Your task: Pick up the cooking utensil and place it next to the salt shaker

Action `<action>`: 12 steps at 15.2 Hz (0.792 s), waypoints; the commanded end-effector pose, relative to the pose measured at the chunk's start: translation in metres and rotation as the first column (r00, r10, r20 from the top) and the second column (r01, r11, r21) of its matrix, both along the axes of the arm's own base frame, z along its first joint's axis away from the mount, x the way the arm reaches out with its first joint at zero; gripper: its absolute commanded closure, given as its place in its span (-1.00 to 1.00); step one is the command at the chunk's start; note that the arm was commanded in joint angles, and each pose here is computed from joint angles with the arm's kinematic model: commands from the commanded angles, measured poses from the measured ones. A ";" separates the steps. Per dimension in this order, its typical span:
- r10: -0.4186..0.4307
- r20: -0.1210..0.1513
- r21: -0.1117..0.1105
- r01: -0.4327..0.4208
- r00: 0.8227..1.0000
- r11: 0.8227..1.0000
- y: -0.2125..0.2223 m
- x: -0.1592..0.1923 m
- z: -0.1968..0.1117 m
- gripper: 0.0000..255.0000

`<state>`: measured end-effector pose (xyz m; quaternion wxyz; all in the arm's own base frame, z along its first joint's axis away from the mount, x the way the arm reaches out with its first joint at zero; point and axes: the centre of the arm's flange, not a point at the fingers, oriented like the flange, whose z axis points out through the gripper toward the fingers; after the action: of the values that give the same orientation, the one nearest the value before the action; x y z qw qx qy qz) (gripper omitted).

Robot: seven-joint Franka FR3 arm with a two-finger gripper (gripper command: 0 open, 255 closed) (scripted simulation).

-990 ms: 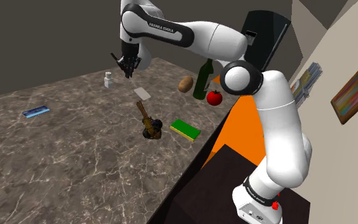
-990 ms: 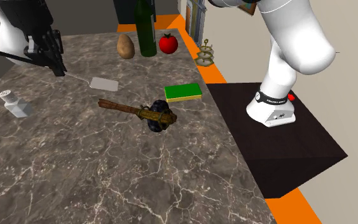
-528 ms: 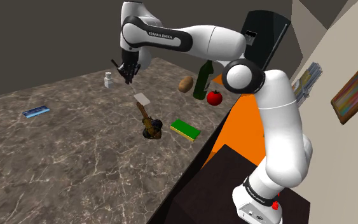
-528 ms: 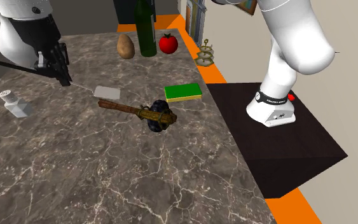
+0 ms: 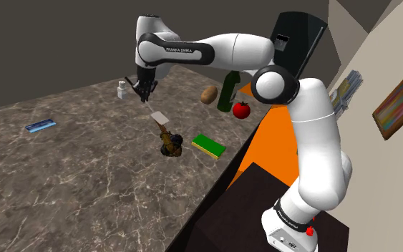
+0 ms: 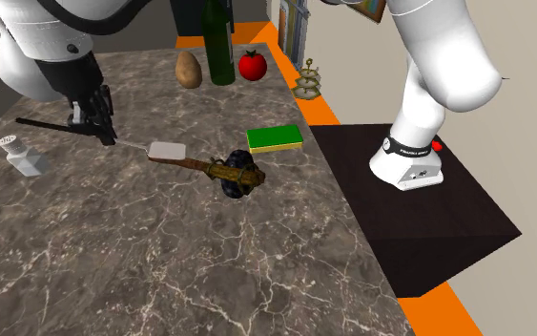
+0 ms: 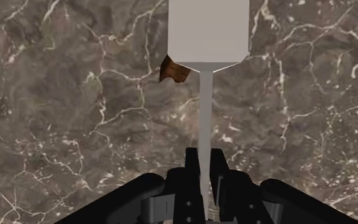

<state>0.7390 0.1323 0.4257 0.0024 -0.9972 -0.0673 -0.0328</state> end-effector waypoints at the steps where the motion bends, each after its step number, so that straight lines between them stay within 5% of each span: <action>1: 0.000 0.001 0.000 0.000 1.000 1.000 -0.001 0.000 -0.012 1.00; 12: 0.000 0.001 0.000 0.000 1.000 1.000 -0.001 0.000 -0.070 1.00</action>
<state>0.7385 0.1313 0.3621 0.0028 -0.9971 -0.0676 -0.0334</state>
